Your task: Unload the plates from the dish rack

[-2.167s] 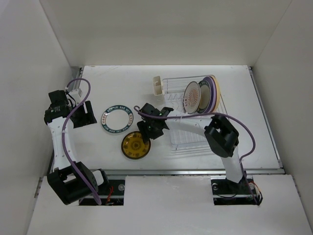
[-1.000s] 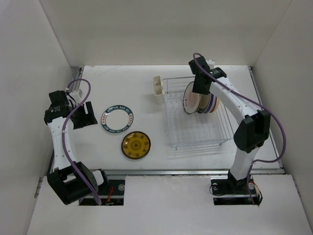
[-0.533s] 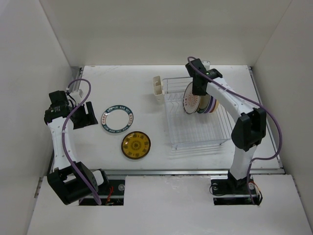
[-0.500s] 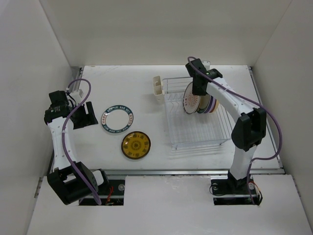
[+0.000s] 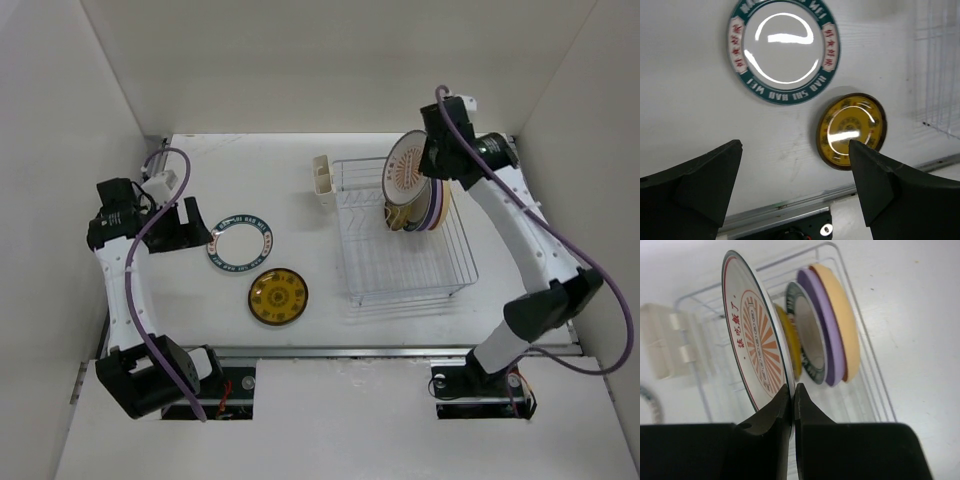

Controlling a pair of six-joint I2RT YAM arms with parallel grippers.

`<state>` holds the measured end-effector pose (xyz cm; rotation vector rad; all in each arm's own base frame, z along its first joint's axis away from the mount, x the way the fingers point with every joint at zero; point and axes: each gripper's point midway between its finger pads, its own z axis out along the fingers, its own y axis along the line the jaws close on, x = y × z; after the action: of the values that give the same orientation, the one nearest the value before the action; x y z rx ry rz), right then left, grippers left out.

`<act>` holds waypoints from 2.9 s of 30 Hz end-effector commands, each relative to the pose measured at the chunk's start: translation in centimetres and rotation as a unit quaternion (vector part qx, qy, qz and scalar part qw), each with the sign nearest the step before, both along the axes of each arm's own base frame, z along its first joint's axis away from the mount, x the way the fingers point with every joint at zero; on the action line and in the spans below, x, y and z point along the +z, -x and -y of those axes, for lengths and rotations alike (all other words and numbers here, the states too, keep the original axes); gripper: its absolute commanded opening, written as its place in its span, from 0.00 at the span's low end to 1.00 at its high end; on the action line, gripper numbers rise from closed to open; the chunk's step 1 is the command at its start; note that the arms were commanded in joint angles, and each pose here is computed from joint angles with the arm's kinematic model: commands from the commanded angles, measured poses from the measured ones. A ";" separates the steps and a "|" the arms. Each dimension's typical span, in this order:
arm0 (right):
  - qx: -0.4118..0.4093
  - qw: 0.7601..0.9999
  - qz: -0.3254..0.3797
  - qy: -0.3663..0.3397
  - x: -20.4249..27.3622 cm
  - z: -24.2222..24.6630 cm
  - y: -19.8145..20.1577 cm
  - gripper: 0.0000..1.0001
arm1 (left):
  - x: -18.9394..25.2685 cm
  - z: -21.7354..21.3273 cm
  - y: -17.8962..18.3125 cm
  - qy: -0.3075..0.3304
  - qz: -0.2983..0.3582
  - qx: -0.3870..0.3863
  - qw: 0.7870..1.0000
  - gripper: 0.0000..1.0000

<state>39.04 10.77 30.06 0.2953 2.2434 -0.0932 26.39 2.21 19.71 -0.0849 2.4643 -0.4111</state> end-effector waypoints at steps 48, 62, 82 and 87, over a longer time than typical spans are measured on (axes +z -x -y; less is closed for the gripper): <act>0.375 0.877 -0.030 -0.298 -4.8 -29.9 2.2 0.65 | 1.0 5.2 -2.5 0.262 -0.019 -0.154 0.952 0.00; 0.232 0.954 0.062 -0.176 3.1 -17.7 2.7 0.81 | -7.0 -0.6 -6.6 0.252 -0.128 -0.054 0.958 0.00; 0.038 0.997 -0.020 -0.056 -4.0 -5.7 2.4 0.84 | -10.9 -1.2 -8.7 0.057 -0.175 -0.049 0.982 0.94; -0.029 0.999 -0.041 0.002 -5.7 -2.0 0.4 0.84 | -9.9 -0.4 -8.5 0.004 -0.158 -0.083 0.984 1.00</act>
<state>37.81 15.35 24.66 0.2894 2.3302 0.0152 34.76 3.01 6.89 -0.0645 2.8379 -0.6342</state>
